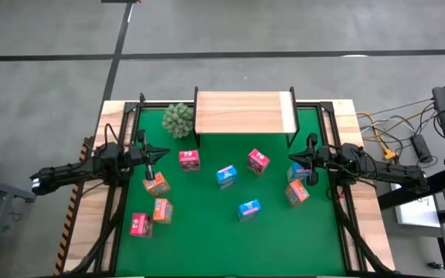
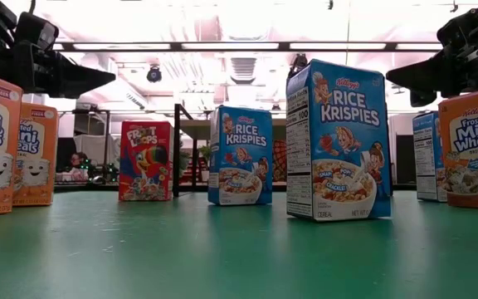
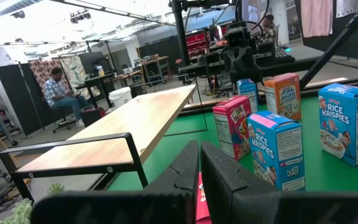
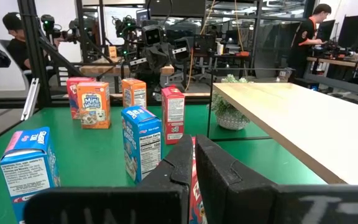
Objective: Stack cereal on shelf
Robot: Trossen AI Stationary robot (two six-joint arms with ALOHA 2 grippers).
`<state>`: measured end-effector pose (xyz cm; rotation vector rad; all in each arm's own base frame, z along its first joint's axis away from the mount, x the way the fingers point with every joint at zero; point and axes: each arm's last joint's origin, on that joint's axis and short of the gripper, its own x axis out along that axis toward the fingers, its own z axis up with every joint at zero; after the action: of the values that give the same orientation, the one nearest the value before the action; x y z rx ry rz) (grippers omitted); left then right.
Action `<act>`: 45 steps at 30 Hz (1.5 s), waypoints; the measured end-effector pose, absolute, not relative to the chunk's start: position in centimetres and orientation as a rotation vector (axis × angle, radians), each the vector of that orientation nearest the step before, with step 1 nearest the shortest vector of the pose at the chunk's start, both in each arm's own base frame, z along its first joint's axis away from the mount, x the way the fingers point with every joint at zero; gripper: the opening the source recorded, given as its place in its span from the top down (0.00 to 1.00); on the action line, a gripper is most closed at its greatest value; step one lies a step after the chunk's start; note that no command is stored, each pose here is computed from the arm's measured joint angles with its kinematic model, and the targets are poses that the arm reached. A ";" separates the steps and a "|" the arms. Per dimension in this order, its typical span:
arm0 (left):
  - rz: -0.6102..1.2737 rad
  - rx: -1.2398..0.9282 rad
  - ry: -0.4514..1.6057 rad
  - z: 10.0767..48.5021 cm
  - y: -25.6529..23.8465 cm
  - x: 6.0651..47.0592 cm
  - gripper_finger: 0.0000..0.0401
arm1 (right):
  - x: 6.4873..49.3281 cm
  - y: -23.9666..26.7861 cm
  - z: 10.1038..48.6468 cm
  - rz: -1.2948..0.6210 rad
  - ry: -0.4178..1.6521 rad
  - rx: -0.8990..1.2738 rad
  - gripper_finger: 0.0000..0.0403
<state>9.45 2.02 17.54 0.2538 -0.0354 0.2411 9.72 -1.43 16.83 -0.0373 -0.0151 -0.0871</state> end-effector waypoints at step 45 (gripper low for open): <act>0.251 0.274 -0.051 17.7 2.0 9.4 1.00 | 9.7 -1.5 16.9 -0.109 0.025 -0.860 0.98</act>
<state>9.44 2.03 17.72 0.2738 -0.0508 0.2507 9.72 -1.49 16.88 -0.8597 0.0249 -0.1094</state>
